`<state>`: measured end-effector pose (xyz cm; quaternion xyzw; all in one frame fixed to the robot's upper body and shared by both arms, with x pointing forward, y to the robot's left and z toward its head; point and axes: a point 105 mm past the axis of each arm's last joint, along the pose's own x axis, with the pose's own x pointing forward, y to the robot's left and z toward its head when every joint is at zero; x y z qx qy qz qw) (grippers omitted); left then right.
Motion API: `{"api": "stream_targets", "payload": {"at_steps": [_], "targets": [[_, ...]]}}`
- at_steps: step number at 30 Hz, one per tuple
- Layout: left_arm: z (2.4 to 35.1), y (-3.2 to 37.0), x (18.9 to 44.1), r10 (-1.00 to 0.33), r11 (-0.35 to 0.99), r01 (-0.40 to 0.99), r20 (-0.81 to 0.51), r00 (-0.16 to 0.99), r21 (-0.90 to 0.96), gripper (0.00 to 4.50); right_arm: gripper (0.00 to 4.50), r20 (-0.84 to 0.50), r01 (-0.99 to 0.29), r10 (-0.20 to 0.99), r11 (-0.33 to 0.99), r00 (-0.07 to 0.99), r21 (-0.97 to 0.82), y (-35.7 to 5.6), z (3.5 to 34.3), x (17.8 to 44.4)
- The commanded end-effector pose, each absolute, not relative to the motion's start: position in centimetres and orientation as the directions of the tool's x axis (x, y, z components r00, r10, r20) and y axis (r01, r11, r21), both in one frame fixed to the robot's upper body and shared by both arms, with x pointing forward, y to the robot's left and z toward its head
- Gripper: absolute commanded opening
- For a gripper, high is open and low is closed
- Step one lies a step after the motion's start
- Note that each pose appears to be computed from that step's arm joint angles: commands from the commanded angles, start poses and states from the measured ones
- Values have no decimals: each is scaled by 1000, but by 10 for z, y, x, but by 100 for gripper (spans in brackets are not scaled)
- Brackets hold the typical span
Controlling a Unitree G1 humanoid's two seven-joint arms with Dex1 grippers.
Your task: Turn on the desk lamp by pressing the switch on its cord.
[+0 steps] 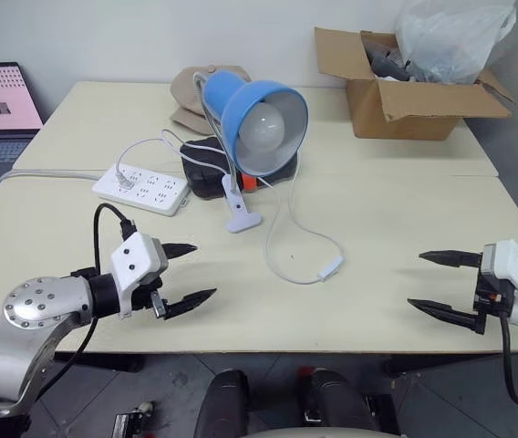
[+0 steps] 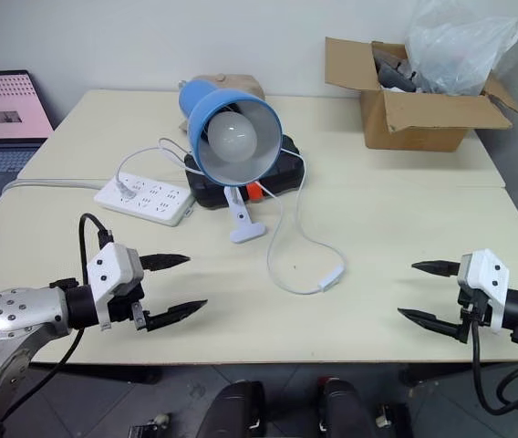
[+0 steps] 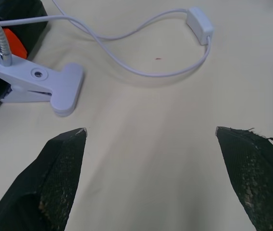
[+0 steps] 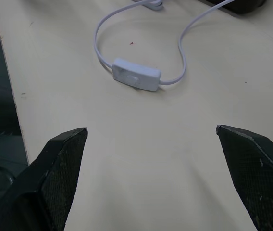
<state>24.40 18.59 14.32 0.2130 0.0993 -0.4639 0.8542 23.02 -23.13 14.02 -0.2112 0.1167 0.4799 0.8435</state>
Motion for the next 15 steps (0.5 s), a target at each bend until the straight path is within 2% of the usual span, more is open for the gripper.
{"api": "stream_targets", "payload": {"at_steps": [1, 10, 15], "targets": [[150, 182, 241, -775, 456, 847, -345, 529, 273, 447, 450, -378, -851, 765, 435, 522, -294, -229, 150, 231], [155, 179, 246, -769, 473, 835, -331, 547, 281, 447, 450, -370, -853, 772, 429, 517, -298, -224, 150, 232], [143, 165, 237, -784, 456, 861, -357, 508, 224, 447, 450, -368, -856, 776, 427, 512, -292, -220, 149, 231]]}}
